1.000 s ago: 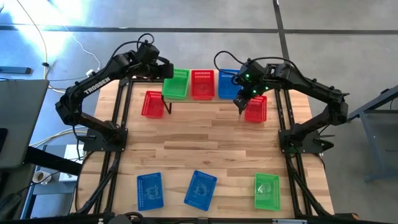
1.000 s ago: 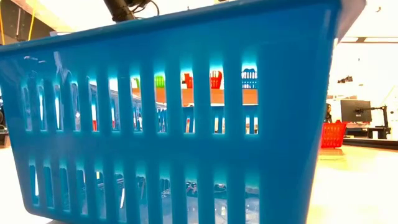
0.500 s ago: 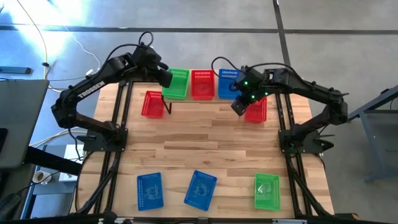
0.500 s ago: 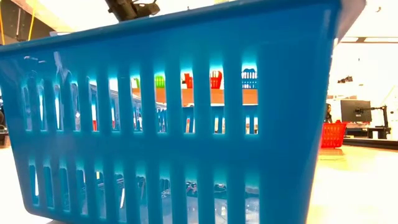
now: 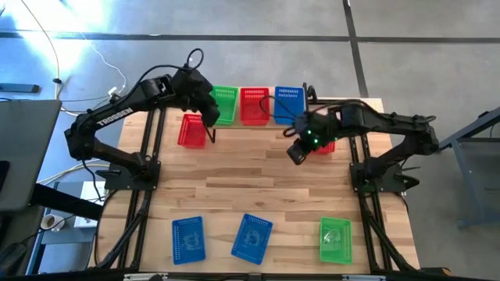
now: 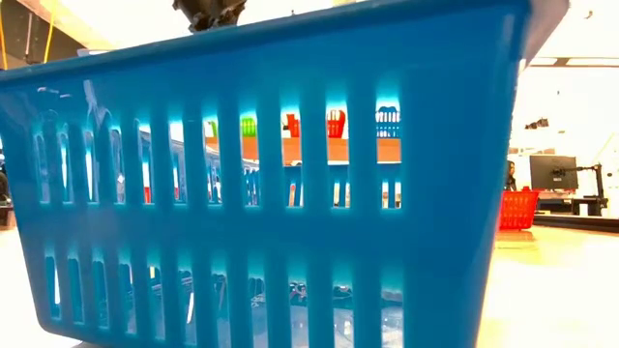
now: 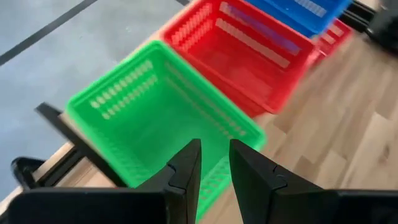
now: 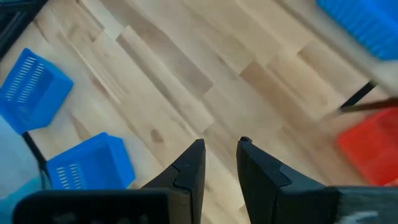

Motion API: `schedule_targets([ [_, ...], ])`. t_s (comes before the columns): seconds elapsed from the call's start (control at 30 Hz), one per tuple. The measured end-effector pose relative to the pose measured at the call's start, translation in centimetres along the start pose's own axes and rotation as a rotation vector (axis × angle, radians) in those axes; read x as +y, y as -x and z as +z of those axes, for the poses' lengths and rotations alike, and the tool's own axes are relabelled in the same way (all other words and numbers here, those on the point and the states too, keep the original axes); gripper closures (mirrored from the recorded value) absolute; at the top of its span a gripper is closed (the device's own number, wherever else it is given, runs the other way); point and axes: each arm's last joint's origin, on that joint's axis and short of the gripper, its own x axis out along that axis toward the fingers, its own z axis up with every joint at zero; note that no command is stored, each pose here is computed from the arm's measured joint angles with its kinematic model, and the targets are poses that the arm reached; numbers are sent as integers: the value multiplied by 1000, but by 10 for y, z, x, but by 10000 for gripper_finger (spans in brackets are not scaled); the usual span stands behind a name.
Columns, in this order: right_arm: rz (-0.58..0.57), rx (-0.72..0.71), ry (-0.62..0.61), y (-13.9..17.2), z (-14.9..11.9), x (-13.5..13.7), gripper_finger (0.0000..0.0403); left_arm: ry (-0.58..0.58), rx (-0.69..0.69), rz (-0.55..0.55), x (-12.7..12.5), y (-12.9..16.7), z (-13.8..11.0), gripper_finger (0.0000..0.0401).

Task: Stack baskets on shelf by color
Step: Stack the right blue bin on top of the blue bin on the shelf

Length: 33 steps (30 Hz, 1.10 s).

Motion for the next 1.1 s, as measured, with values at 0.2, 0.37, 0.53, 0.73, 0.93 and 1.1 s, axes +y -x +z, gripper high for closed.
schedule_targets([
  [0.2,12,-1,-57,2,-20,20,324,-84,16,-100,-15,1,-3,326],
  [0.37,45,-32,-77,3,-33,38,324,-149,32,-202,-26,2,-6,326],
  [0.53,120,-69,-98,-5,-43,63,324,-201,39,-232,-37,4,-9,326],
  [0.73,170,-69,-102,-28,-50,91,324,-252,53,-261,-48,6,-13,326],
  [0.93,128,12,-150,-58,-60,106,324,-252,66,-261,-51,10,-17,326],
  [1.1,98,64,-163,-78,-68,114,324,-235,65,-266,-52,12,-17,326],
])
